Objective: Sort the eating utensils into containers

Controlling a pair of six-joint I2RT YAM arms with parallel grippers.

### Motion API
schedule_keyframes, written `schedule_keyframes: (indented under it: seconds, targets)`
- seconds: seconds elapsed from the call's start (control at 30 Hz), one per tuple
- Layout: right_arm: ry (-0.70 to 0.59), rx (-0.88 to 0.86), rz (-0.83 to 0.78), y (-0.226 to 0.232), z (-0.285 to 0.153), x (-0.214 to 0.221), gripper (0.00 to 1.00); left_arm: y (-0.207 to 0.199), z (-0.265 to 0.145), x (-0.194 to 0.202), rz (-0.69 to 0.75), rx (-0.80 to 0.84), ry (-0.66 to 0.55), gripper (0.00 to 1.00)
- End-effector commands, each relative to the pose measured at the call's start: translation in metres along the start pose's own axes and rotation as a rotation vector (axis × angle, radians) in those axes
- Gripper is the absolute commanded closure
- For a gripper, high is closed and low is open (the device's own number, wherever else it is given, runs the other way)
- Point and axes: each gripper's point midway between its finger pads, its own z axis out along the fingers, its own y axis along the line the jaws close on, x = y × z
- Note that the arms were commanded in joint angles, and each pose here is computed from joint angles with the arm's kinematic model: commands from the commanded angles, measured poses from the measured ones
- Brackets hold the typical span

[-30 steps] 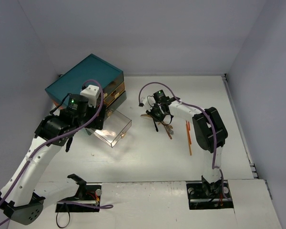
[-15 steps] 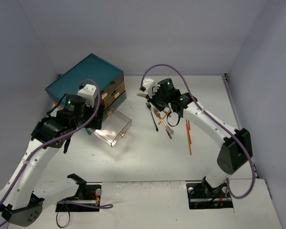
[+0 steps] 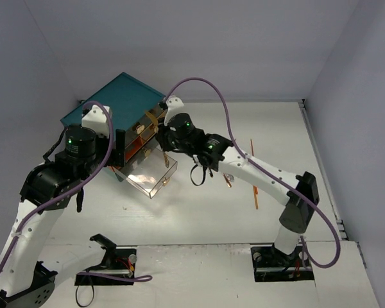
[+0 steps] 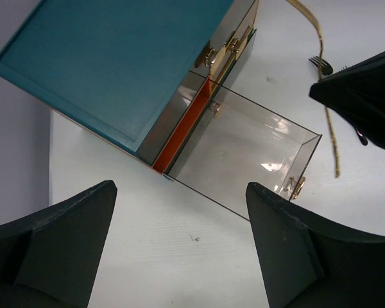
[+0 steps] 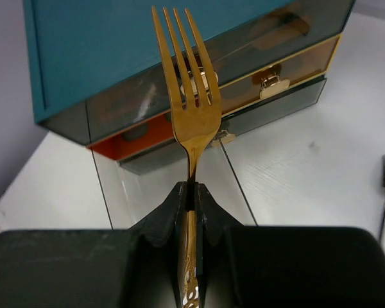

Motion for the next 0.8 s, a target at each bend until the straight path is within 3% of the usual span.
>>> schedule_keyframes:
  seconds: [0.0, 0.33, 0.4, 0.5, 0.63, 0.77]
  targets:
    - [-0.132, 0.065, 0.274, 0.015, 0.031, -0.013, 1.00, 0.011, -0.006, -0.017, -0.012, -0.047, -0.060, 0.20]
    - [-0.056, 0.045, 0.311, 0.051, 0.070, 0.038, 0.97, 0.011, -0.005, -0.011, 0.001, -0.044, -0.050, 0.20]
    - [-0.040, 0.051, 0.300, 0.050, 0.071, 0.047, 0.82, 0.011, -0.005, -0.009, 0.004, -0.043, -0.047, 0.20]
    - [-0.034, 0.060, 0.284, 0.047, 0.070, 0.052, 0.72, 0.010, -0.003, -0.006, 0.009, -0.042, -0.038, 0.20]
    - [-0.101, 0.069, 0.191, 0.042, 0.049, 0.020, 0.54, 0.008, -0.004, -0.007, 0.010, -0.033, -0.042, 0.20]
    - [-0.154, 0.203, 0.077, 0.001, 0.023, 0.001, 0.38, 0.005, -0.003, -0.008, 0.015, -0.022, -0.040, 0.20]
